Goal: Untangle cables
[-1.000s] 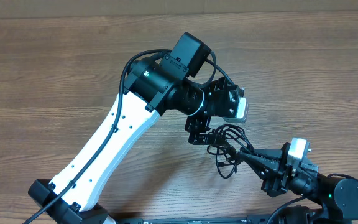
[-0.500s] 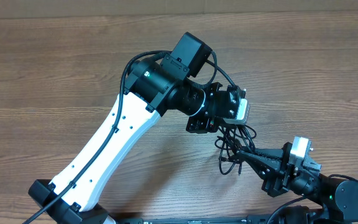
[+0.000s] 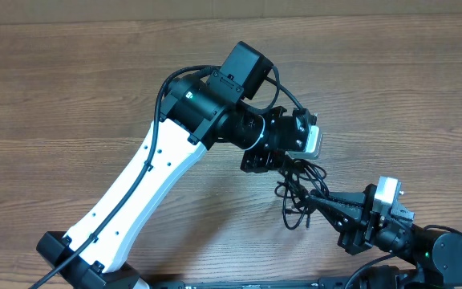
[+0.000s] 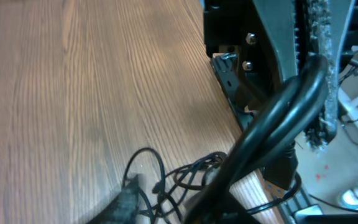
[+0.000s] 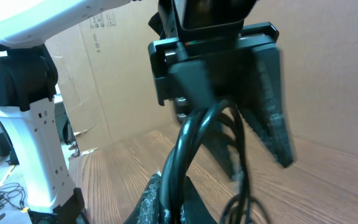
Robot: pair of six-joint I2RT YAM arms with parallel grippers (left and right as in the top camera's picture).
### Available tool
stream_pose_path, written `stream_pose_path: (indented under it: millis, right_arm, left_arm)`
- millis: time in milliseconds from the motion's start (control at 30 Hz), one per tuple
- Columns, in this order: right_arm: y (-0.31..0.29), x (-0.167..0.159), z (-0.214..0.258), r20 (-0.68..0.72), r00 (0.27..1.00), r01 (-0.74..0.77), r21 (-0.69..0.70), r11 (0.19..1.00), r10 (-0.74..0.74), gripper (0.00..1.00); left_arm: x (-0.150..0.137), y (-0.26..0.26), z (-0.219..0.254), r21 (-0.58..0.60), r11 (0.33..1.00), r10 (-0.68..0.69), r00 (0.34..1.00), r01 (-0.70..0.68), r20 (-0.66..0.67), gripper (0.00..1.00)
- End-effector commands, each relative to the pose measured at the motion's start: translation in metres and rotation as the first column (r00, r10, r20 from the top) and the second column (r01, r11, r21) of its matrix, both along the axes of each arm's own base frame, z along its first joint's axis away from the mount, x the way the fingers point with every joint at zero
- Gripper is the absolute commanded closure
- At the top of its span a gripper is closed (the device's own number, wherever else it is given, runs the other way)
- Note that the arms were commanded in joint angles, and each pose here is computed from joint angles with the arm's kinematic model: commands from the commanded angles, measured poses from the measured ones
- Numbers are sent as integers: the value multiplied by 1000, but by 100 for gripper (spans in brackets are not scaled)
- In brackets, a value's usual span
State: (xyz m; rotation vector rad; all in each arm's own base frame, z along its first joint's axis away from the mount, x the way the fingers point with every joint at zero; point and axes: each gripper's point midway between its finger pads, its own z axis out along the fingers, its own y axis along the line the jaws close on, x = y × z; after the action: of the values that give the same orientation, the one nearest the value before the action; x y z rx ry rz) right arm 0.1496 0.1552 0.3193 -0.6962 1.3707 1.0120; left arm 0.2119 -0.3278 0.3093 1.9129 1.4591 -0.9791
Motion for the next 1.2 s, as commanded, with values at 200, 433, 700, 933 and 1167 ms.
stream_pose_path:
  millis: [200,433,700,933,1167]
  right_arm:
    - [-1,-1,10,4,1000,9,33,999,-9,96]
    - [-1,-3,15,10,1000,3,51,999,-4,96]
    - [-1,-3,15,10,1000,4,51,999,-4,96]
    - [-3,0,13,-9,1000,23,54,998,-22,41]
    - [-15,23,1,-104,983,156,73,985,-148,10]
  left_arm:
    - [-11,-3,18,-71,997,-39,999,37,-22,51]
    - [-15,-4,22,-97,994,-57,998,53,-40,78]
    - [-14,-5,22,-97,994,-56,998,52,-38,96]
    - [2,-2,12,-7,997,70,995,-71,-66,96]
    - [63,20,-17,252,791,589,805,-557,-70,96]
